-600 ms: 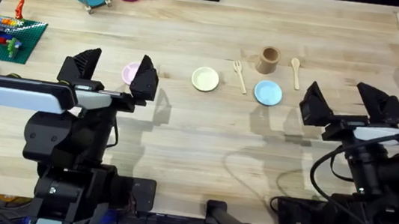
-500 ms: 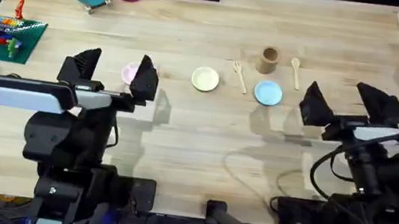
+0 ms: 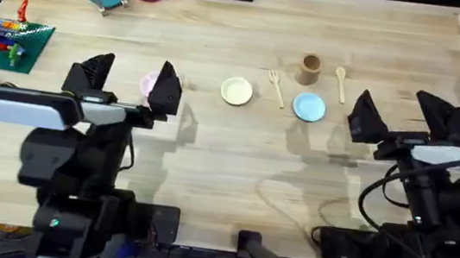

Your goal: Pick up a utensil and set it on the pink plate, then put the other utensil in the container.

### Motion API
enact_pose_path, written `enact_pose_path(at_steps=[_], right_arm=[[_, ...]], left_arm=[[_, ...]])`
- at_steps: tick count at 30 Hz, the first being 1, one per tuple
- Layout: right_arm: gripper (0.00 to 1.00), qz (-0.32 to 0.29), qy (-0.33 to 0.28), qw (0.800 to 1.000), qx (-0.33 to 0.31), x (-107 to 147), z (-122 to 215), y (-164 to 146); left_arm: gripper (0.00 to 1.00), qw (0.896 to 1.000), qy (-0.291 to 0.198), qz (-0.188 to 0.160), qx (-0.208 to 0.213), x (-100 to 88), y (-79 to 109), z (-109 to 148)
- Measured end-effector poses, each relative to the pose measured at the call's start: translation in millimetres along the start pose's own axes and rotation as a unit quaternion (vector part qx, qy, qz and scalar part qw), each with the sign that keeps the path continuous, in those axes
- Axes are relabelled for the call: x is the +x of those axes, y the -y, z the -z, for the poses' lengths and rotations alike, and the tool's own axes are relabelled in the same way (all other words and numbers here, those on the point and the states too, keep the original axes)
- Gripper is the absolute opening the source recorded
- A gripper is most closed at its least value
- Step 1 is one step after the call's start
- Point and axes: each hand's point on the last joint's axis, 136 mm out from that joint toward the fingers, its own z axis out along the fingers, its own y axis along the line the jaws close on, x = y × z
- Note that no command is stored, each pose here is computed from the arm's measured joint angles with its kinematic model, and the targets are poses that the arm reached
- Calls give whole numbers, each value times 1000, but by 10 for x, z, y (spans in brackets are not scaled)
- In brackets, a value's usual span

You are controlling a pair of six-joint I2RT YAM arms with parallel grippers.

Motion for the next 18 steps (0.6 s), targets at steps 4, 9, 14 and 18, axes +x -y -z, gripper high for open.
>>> enact_pose_path(at_steps=[4,9,14,18], right_arm=[[998,0,5,1000,3,-99,23,9],[997,1,23,1000,18,-467,135,58],[996,1,20,999,27,-822,243,85],[998,0,-21,999,28,-953,246,91]], left_arm=[[994,1000,23,-2,0,-332,4,79],[993,999,36,-2,0,-748,10,182],[994,1000,1,-2,0,-970,13,166],[994,999,-40,-2,-1,-1128,13,115]])
